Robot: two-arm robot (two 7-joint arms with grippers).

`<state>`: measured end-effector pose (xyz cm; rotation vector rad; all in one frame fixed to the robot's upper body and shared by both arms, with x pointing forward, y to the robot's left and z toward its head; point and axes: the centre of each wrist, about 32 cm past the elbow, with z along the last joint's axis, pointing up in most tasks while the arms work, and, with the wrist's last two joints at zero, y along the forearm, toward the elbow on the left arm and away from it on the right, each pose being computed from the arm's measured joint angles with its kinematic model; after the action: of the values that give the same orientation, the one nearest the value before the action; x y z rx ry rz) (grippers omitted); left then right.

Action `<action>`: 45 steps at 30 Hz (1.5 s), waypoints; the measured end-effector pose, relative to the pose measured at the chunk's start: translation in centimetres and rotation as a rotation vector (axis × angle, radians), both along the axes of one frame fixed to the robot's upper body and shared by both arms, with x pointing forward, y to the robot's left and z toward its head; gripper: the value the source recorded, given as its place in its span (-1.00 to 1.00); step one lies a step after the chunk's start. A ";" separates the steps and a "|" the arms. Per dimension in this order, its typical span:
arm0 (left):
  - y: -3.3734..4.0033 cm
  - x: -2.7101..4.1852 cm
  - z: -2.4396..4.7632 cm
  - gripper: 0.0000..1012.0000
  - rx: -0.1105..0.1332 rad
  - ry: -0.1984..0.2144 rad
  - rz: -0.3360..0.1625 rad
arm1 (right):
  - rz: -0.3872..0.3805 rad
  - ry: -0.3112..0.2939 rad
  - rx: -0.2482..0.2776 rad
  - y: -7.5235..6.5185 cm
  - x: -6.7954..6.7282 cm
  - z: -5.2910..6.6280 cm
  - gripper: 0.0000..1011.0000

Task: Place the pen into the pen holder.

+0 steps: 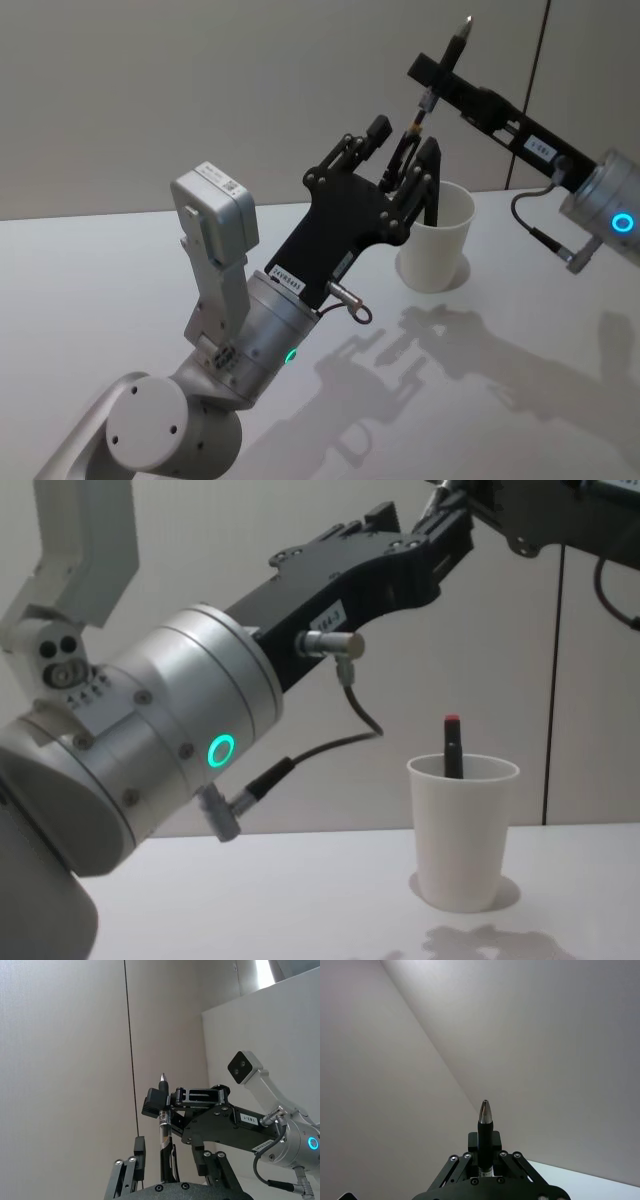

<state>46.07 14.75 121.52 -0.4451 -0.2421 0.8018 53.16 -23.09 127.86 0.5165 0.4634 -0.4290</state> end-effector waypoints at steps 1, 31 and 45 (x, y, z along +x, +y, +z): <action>0.00 0.00 0.00 0.08 0.000 0.000 0.000 | 0.000 0.000 0.000 0.0 0.0 0.0 -0.74; 0.00 0.00 -0.01 0.98 0.001 0.001 0.000 | -0.209 -0.147 -0.160 -5.3 0.9 4.1 -0.74; 0.00 0.00 -0.01 0.98 0.000 0.001 0.000 | -0.360 -0.195 -0.366 -7.7 0.7 5.4 -0.74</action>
<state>46.08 14.75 121.51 -0.4443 -0.2415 0.8022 53.87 -30.77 133.22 0.2797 0.0948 -0.7838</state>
